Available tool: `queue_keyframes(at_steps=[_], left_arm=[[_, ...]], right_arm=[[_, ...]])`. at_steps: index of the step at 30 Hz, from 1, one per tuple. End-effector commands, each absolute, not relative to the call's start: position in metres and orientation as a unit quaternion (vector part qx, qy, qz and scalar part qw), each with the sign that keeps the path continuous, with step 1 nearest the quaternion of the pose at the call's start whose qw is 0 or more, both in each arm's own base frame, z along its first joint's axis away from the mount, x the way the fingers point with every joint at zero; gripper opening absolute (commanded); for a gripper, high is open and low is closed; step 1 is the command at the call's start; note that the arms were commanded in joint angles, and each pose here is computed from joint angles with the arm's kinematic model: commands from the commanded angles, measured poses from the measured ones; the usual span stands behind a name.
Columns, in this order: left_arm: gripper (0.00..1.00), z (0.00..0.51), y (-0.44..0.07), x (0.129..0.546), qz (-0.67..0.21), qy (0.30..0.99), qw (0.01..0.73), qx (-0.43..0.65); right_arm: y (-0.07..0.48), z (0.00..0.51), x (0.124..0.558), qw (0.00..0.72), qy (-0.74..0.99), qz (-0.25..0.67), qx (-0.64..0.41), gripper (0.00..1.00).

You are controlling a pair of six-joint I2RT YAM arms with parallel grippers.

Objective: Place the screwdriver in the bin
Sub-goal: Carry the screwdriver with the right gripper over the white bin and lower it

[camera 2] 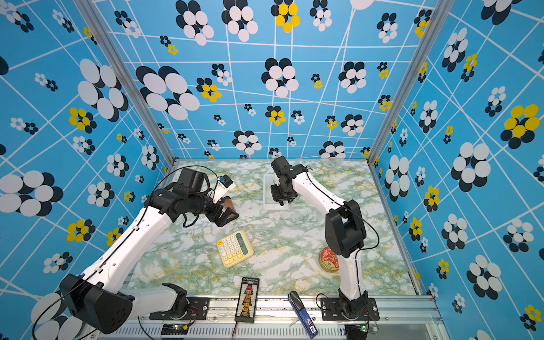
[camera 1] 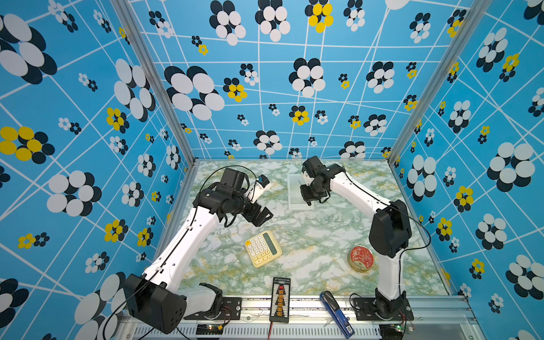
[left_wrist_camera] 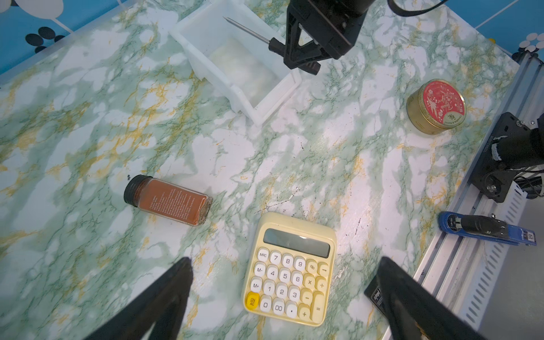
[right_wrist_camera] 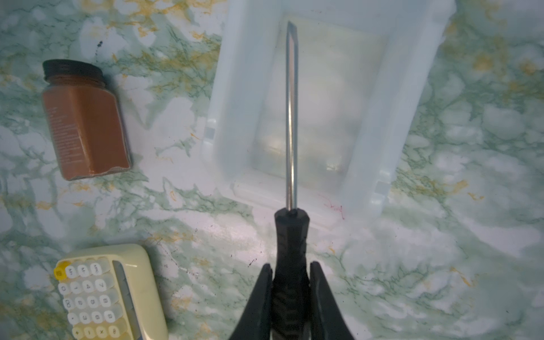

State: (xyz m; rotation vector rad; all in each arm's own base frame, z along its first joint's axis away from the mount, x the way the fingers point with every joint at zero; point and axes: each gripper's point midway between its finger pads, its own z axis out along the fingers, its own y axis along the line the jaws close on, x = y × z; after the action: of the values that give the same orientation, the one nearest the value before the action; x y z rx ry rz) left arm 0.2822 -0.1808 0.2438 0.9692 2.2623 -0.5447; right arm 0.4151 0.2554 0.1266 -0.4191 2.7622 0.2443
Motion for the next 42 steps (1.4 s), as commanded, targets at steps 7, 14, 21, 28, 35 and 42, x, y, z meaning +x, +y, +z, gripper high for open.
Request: queue_keyframes(at_steps=[7, 14, 21, 28, 35, 42], left_arm=[[0.99, 0.252, -0.178, 0.276, -0.196, 0.848, 0.318, 0.377], [0.99, 0.254, -0.178, 0.276, -0.195, 0.848, 0.320, 0.375], [0.99, 0.250, -0.179, 0.277, -0.197, 0.848, 0.316, 0.376], [0.99, 0.247, -0.179, 0.278, -0.195, 0.849, 0.316, 0.376], [0.99, 0.246, -0.179, 0.279, -0.194, 0.849, 0.317, 0.376], [0.99, 0.245, -0.180, 0.279, -0.194, 0.850, 0.315, 0.376]], right_arm=[[0.261, 0.106, 0.450, 0.159, 0.973, 0.046, -0.161, 0.18], [0.265, 0.085, 0.457, 0.141, 0.975, 0.036, -0.165, 0.18], [0.267, 0.070, 0.461, 0.136, 0.975, 0.031, -0.171, 0.18], [0.269, 0.054, 0.467, 0.129, 0.976, 0.027, -0.171, 0.19], [0.271, 0.040, 0.469, 0.119, 0.978, 0.023, -0.172, 0.21], [0.272, 0.032, 0.469, 0.113, 0.978, 0.024, -0.173, 0.23]])
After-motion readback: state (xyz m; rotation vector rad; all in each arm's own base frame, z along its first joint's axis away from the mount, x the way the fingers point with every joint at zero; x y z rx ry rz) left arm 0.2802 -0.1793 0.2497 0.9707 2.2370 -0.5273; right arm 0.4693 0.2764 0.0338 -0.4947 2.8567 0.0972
